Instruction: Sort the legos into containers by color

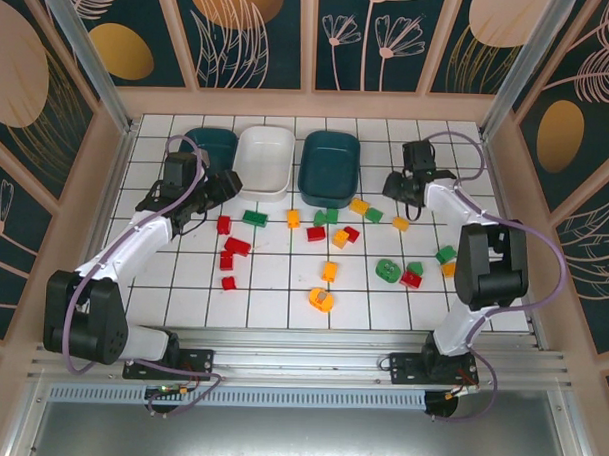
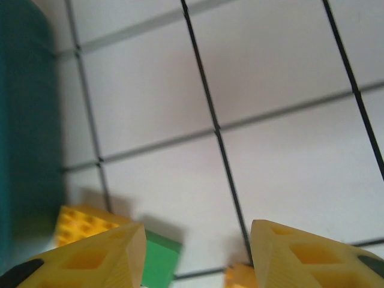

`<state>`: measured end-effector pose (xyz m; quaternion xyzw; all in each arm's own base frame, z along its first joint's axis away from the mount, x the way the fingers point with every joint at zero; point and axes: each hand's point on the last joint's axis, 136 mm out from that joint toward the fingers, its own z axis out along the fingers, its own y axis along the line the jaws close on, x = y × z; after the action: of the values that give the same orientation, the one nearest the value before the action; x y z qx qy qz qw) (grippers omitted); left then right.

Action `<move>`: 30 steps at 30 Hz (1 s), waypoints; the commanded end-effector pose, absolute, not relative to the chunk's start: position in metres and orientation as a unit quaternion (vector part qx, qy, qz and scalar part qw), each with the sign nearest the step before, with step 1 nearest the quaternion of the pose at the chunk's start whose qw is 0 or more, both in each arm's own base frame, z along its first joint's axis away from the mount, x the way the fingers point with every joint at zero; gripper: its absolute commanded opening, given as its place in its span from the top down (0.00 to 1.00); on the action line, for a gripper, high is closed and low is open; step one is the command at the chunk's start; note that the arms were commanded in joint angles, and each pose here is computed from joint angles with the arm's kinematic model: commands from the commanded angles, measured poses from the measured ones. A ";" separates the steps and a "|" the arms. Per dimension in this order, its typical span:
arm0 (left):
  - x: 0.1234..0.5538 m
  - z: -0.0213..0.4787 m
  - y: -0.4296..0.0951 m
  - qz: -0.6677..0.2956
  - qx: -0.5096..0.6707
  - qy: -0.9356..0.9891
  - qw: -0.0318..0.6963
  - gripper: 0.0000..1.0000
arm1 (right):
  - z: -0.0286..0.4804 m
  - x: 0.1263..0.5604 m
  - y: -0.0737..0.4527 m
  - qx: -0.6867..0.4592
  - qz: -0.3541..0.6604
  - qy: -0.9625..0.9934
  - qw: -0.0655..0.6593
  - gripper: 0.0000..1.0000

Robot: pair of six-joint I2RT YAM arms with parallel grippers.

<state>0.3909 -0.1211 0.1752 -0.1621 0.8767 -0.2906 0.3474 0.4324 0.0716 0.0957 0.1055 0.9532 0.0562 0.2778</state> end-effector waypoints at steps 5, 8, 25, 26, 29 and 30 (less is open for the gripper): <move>0.389 0.172 -0.134 -0.333 -0.152 0.869 0.334 0.38 | 0.074 0.392 0.051 0.137 0.011 0.960 0.243 0.43; 0.385 0.165 -0.135 -0.337 -0.156 0.869 0.328 0.38 | 0.066 0.383 0.047 0.165 0.012 0.956 0.242 0.31; 0.376 0.159 -0.134 -0.337 -0.155 0.871 0.322 0.37 | 0.032 0.393 0.061 0.194 0.037 0.956 0.217 0.46; 0.375 0.158 -0.132 -0.333 -0.158 0.871 0.324 0.37 | 0.032 0.393 0.062 0.193 0.036 0.956 0.217 0.47; 0.374 0.157 -0.127 -0.319 -0.167 0.873 0.327 0.36 | 0.032 0.392 0.061 0.191 0.033 0.956 0.220 0.60; 0.373 0.156 -0.124 -0.313 -0.171 0.875 0.328 0.36 | 0.034 0.392 0.060 0.191 0.032 0.955 0.224 0.63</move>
<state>0.3768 -0.1323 0.1560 -0.1619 0.8738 -0.3286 0.3197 0.3896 0.0592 0.0305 0.1893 0.9573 0.0347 0.2157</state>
